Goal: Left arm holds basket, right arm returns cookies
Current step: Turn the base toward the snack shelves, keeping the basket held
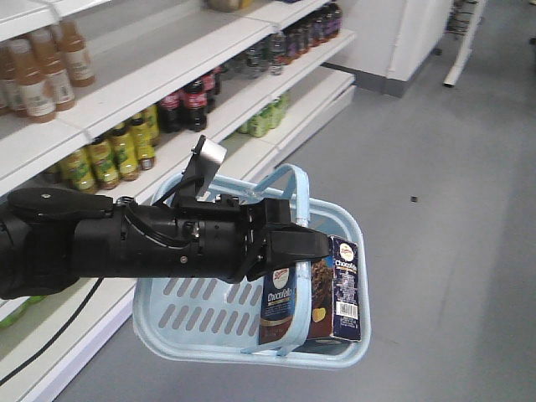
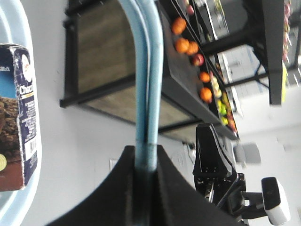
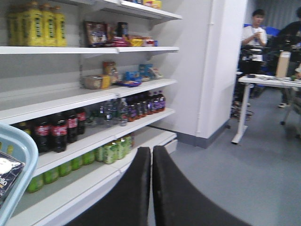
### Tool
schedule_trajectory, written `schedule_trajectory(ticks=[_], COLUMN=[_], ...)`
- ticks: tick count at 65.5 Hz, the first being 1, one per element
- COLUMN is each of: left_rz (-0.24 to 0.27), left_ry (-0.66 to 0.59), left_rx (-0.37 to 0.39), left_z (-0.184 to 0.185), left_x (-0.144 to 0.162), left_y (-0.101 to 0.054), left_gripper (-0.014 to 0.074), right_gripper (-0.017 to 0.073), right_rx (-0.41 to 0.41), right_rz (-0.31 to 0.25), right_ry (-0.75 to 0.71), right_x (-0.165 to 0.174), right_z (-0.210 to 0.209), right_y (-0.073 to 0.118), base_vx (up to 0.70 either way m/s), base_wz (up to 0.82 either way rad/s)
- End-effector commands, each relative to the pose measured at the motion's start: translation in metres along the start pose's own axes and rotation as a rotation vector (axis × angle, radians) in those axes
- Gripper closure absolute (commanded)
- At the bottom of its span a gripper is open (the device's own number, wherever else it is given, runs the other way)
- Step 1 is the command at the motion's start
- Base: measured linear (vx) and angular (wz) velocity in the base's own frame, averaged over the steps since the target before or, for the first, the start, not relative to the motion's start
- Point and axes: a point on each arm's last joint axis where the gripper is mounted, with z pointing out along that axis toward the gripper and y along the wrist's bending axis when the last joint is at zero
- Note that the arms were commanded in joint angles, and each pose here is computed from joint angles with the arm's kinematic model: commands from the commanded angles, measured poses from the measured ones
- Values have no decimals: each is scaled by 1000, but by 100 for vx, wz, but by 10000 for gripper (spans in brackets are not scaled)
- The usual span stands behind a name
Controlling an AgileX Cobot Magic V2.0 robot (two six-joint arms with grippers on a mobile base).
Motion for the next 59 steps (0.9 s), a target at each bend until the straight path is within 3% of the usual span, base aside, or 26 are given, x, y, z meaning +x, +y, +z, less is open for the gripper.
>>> schedule_trajectory(ticks=[1,32,59], left_rz=[-8,-8,-8], left_ry=[-47,-47,-47], left_rx=[130,130,130], left_z=[-9,-9,-9], left_x=[-7,-7,-7], left_y=[-28,-28,-28], left_gripper=[600,600,600], right_gripper=[563,563,563], right_rx=[1,1,1], right_rz=[-10,-10,-10], right_ry=[-86,-86,-86], right_x=[-8,-8,-8], right_z=[-1,-1,-1], right_y=[0,0,0], base_vx=[14,12,21], base_wz=[-87,-86,-41])
